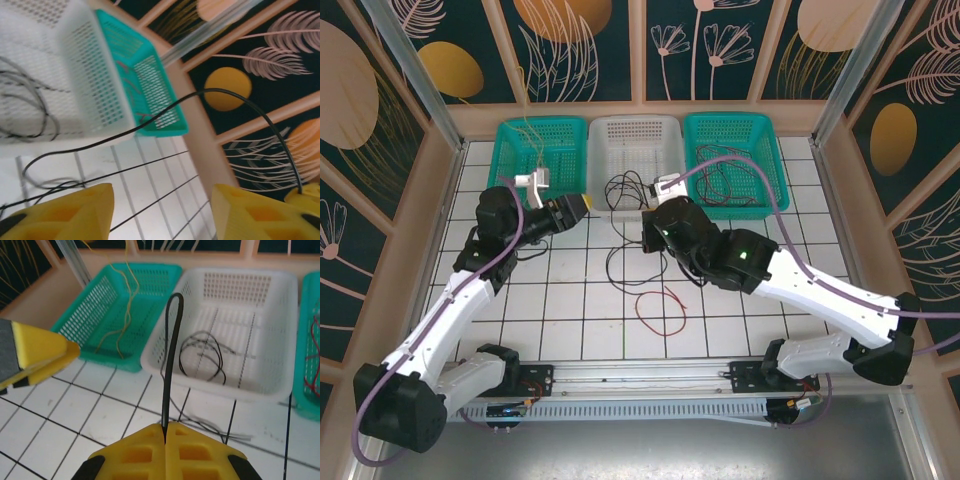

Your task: Untangle the cables

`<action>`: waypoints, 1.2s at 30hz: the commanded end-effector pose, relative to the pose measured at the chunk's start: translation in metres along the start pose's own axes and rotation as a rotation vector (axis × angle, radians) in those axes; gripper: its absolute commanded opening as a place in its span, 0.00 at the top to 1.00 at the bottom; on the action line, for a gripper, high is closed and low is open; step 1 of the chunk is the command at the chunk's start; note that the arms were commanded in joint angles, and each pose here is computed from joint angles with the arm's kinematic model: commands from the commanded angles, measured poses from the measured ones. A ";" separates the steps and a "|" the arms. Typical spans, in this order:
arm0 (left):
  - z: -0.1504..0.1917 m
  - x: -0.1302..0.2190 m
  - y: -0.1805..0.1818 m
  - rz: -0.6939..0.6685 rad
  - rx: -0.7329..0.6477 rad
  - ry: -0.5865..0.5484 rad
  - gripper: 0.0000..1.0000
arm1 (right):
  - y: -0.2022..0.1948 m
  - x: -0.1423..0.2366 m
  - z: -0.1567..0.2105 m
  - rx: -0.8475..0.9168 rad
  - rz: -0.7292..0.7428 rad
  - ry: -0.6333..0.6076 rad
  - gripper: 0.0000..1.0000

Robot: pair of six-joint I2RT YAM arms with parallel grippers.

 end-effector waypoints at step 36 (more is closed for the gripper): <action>-0.032 -0.043 -0.056 0.211 -0.354 -0.108 0.24 | 0.029 0.104 -0.106 -0.058 -0.344 -0.317 1.00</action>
Point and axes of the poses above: each hand's point on the last joint's axis, 136 mm out from that joint toward the fingers, its own x axis back along the fingers, its own y axis along the line the jaws close on, z = x × y, the point moved 5 cm from there along x, back along the fingers, and after that the axes turned 10 degrees about -x, right-handed, at the moved point
